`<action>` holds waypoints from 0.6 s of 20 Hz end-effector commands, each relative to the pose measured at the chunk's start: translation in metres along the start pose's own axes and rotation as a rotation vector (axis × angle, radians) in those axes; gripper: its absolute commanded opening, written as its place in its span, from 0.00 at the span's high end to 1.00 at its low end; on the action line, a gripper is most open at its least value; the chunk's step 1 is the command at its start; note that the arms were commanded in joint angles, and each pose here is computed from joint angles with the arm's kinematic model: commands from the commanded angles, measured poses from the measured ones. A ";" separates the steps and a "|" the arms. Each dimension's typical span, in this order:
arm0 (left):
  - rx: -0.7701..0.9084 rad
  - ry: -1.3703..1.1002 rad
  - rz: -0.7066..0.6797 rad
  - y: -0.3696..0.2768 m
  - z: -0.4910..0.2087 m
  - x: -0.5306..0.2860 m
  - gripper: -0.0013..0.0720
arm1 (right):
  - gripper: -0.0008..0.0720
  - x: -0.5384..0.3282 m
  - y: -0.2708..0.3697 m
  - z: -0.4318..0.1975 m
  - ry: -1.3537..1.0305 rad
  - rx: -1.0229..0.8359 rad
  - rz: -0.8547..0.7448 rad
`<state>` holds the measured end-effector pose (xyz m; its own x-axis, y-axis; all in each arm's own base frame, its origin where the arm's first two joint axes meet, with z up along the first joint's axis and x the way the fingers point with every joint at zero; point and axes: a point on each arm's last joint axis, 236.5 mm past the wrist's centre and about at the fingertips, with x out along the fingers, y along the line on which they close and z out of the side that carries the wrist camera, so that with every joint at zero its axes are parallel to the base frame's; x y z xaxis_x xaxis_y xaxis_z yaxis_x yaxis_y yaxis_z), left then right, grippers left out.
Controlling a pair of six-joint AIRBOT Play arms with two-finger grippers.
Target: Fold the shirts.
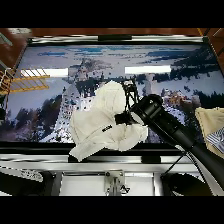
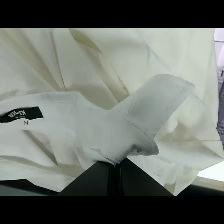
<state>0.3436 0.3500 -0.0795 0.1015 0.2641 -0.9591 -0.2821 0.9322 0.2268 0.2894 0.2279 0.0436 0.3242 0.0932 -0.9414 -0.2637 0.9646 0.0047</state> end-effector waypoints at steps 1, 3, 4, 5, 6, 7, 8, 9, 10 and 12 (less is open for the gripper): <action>0.008 0.019 -0.014 -0.002 -0.003 0.019 0.37 | 0.89 0.000 0.000 0.000 -0.001 0.004 0.000; 0.014 0.038 -0.038 -0.010 -0.007 0.027 0.44 | 0.89 0.000 0.001 0.001 -0.003 0.014 0.003; 0.022 0.040 -0.052 -0.014 -0.007 0.031 0.45 | 0.89 0.000 0.001 0.001 -0.003 0.020 0.003; 0.021 0.040 -0.057 -0.016 -0.006 0.032 0.50 | 0.89 0.000 0.001 0.001 -0.003 0.026 0.003; 0.021 0.039 -0.057 -0.016 -0.006 0.033 0.53 | 0.89 0.000 0.001 0.001 -0.003 0.026 0.003; 0.020 0.039 -0.057 -0.015 -0.006 0.033 0.55 | 0.89 0.000 0.001 0.001 -0.003 0.027 0.002; 0.020 0.040 -0.057 -0.015 -0.007 0.032 0.65 | 0.89 0.000 0.001 0.001 -0.003 0.026 0.002; 0.020 0.039 -0.056 -0.015 -0.006 0.031 0.65 | 0.89 0.000 0.001 0.001 -0.003 0.026 0.002; 0.021 0.037 -0.056 -0.015 -0.006 0.030 0.72 | 0.89 0.000 0.001 0.001 -0.003 0.026 0.002; 0.029 0.029 -0.054 -0.017 -0.003 0.026 0.90 | 0.89 0.000 0.000 0.001 -0.005 0.025 0.000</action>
<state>0.3462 0.3450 -0.1105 0.0828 0.2172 -0.9726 -0.2444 0.9506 0.1914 0.2904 0.2286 0.0439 0.3277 0.0963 -0.9399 -0.2416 0.9702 0.0152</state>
